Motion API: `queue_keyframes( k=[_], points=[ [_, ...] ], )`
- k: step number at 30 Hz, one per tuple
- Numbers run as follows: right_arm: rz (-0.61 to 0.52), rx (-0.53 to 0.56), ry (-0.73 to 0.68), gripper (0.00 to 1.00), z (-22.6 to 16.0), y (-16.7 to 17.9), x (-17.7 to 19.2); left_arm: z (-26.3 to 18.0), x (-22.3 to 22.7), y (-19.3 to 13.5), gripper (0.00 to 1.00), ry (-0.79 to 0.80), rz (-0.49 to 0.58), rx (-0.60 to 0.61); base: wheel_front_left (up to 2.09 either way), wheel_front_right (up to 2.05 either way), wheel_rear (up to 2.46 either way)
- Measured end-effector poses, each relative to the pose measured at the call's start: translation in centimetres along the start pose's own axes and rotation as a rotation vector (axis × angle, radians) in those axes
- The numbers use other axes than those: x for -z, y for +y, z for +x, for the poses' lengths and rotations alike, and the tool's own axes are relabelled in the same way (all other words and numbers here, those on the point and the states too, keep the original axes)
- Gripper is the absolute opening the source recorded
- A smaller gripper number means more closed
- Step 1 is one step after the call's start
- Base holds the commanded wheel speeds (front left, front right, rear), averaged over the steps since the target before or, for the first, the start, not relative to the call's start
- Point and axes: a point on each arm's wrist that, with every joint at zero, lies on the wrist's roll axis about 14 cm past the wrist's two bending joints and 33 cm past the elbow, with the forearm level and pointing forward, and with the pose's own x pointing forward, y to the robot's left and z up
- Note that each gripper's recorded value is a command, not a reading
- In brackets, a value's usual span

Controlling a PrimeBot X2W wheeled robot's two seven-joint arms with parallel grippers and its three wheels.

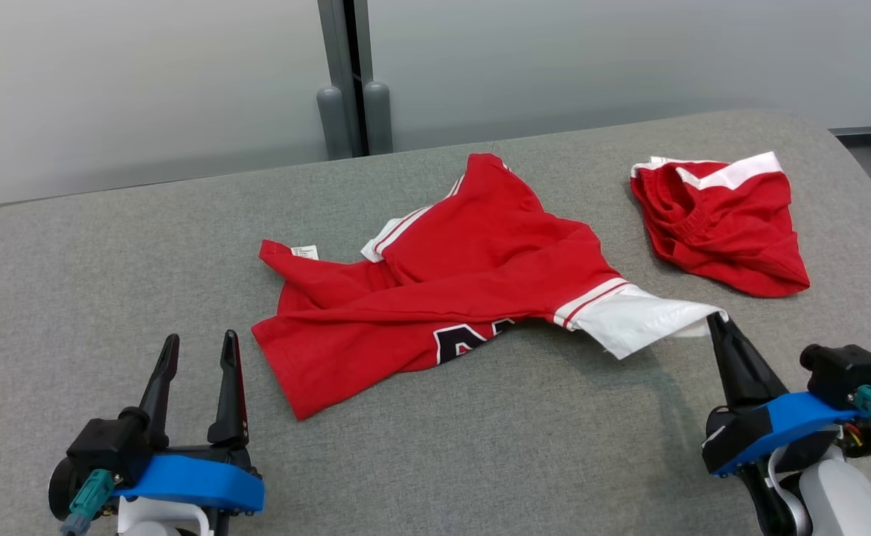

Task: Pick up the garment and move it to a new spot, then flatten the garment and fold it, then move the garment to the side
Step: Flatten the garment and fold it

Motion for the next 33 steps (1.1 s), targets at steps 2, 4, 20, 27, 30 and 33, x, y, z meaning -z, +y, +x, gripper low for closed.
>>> queue_keyframes(
  k=[2, 4, 20, 27, 30, 33],
  points=[
    [-0.06, -0.035, -0.063, 0.0, -0.2, 0.9, -2.0, -0.2, 0.0, 0.0, 1.0, 0.001, 0.001, 0.0, 0.0, 0.0, 0.0],
    [-0.13, -0.065, -0.153, 0.0, -0.5, 1.8, -4.5, -0.4, -0.2, 0.0, 1.0, -0.005, 0.003, -0.004, 0.0, 0.0, 0.0],
    [-0.273, -0.261, 0.472, 1.0, -7.2, 4.6, 8.0, -1.6, -0.1, 0.9, 1.0, 0.002, 0.0, -0.037, 0.0, 0.0, 0.0],
    [-0.117, -0.227, 0.183, 1.0, -5.0, 4.1, 0.3, -1.9, -0.3, 1.1, 1.0, -0.001, 0.006, -0.045, 0.0, 0.0, 0.0],
    [-0.114, -0.124, 0.085, 1.0, -4.4, 1.2, -2.1, -2.0, -0.4, 1.0, 1.0, -0.004, 0.005, -0.043, 0.0, 0.0, 0.0],
    [-0.038, -0.06, 0.119, 1.0, -4.2, 0.5, -0.6, -2.2, -0.5, 0.9, 1.0, -0.008, 0.002, -0.046, 0.0, 0.0, 0.0]
  ],
)
